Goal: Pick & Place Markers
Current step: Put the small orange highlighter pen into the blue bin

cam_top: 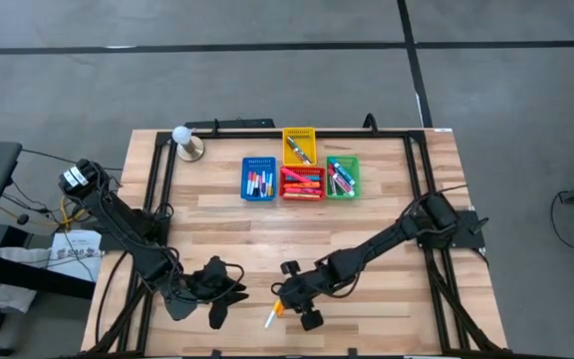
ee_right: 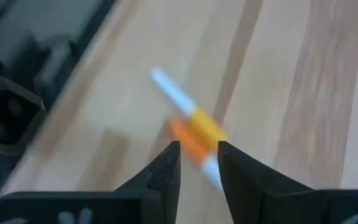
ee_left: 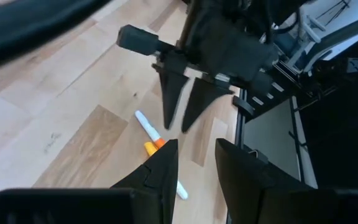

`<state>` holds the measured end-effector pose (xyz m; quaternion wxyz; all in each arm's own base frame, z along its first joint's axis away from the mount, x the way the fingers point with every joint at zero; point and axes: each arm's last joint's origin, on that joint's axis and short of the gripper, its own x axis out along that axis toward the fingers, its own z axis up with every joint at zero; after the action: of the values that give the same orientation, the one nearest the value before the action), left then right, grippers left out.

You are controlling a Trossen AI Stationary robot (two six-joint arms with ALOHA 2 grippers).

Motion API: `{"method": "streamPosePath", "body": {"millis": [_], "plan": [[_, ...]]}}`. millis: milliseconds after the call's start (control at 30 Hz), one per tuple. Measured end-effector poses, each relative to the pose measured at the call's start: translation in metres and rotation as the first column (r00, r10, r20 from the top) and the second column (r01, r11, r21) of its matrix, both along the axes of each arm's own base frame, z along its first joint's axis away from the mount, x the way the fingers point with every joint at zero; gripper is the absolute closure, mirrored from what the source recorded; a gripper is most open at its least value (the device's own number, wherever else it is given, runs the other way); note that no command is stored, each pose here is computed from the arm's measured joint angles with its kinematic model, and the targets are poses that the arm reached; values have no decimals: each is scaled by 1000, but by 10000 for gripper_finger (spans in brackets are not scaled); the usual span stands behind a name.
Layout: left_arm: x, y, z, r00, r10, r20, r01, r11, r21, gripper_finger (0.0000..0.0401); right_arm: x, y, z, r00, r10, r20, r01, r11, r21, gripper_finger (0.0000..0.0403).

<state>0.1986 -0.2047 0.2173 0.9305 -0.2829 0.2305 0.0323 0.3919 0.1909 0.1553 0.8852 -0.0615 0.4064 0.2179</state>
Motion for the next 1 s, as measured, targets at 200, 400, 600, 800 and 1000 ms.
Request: {"method": "streamPosePath", "body": {"millis": [200, 400, 600, 800, 1000], "plan": [[0, -1, 0, 1000, -2, 6, 2, 1000, 0, 295, 0, 0, -9, 999, 25, -29, -25, 999, -25, 281], [-1, 0, -2, 1000, -1, 4, 1, 1000, 2, 295, -2, 0, -17, 995, 57, -77, -61, 997, -49, 274], [0, 1, -2, 1000, 6, 5, -6, 1000, 4, 295, 0, -6, -20, 995, 82, -61, -89, 989, -114, 280], [0, 1, -2, 1000, 10, 7, -10, 1000, 6, 295, 4, -15, -24, 994, 83, -69, -92, 987, -132, 280], [0, 1, -2, 1000, 10, 7, -10, 1000, 6, 295, 6, -18, -47, 982, 119, -145, -136, 984, -115, 282]]}}
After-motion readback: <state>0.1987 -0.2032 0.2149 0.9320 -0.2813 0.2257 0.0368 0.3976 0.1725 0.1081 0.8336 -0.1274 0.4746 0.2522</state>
